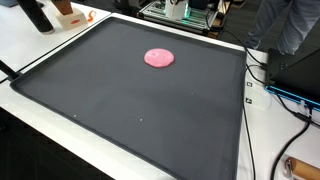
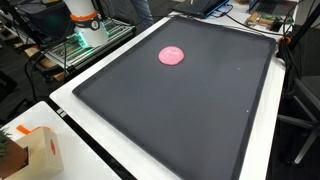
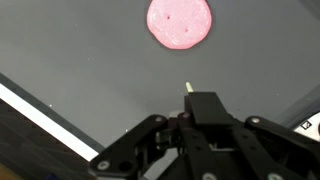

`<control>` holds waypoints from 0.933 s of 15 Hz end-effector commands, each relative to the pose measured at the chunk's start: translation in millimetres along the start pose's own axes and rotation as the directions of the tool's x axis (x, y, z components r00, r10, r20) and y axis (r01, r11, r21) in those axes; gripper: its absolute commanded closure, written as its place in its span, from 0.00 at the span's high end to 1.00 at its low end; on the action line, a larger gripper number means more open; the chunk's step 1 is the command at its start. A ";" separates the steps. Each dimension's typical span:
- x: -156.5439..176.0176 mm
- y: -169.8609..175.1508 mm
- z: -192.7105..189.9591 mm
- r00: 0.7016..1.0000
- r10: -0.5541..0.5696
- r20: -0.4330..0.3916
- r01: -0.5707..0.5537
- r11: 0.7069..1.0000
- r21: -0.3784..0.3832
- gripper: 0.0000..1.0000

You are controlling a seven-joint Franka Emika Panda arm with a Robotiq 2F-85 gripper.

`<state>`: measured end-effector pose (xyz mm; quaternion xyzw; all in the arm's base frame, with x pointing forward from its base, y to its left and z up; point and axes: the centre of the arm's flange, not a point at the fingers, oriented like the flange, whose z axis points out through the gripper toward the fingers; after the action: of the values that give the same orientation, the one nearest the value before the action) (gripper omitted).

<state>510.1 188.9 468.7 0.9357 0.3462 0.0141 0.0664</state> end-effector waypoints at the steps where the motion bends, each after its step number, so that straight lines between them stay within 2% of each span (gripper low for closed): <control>1: 0.0 0.0 0.1 1.000 0.000 0.000 0.000 1.000 0.000 0.12; 5: -0.1 0.0 0.4 1.000 -0.001 0.000 0.001 1.000 0.000 0.12; 6: -0.1 0.0 0.4 1.000 -0.001 0.000 0.001 1.000 0.000 0.03; 14: -19.8 21.7 61.9 0.999 -0.030 0.037 0.022 0.980 0.200 0.03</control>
<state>518.0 169.0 430.6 0.9372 0.3476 -0.0257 0.0128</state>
